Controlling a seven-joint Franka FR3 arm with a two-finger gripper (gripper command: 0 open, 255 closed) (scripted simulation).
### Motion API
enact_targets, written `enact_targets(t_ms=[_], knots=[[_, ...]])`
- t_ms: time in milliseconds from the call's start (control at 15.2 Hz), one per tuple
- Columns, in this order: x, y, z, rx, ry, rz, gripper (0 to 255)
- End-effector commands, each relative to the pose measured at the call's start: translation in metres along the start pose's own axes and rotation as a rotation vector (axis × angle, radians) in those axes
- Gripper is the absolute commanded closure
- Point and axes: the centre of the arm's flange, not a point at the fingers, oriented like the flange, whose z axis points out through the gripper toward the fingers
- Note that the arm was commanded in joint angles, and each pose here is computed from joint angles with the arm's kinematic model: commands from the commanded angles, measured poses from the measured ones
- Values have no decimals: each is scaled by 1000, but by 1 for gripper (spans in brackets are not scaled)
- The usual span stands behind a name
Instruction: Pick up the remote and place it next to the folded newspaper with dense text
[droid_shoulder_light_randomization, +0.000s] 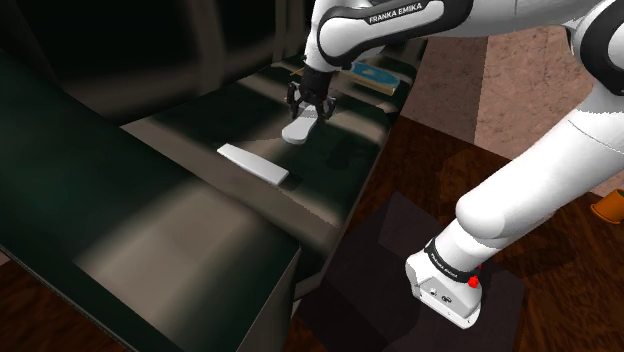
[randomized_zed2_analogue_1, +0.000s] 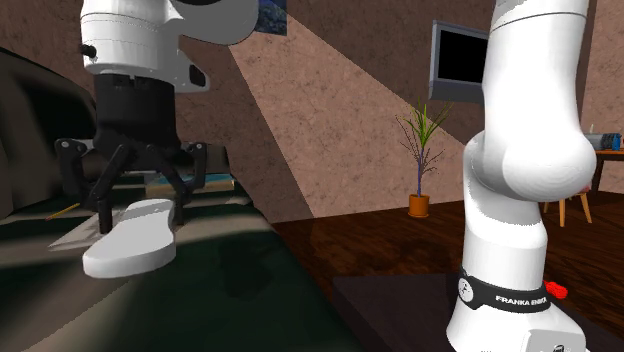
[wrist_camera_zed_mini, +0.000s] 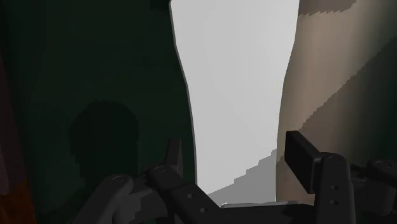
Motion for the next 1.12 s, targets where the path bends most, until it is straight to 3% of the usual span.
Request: enact_targets(t_ms=[0,792,1056], knots=[[21,-14,1,0,1,-1,255],[162,-87,1,0,1,-1,255],[165,-88,17,0,1,-1,255]])
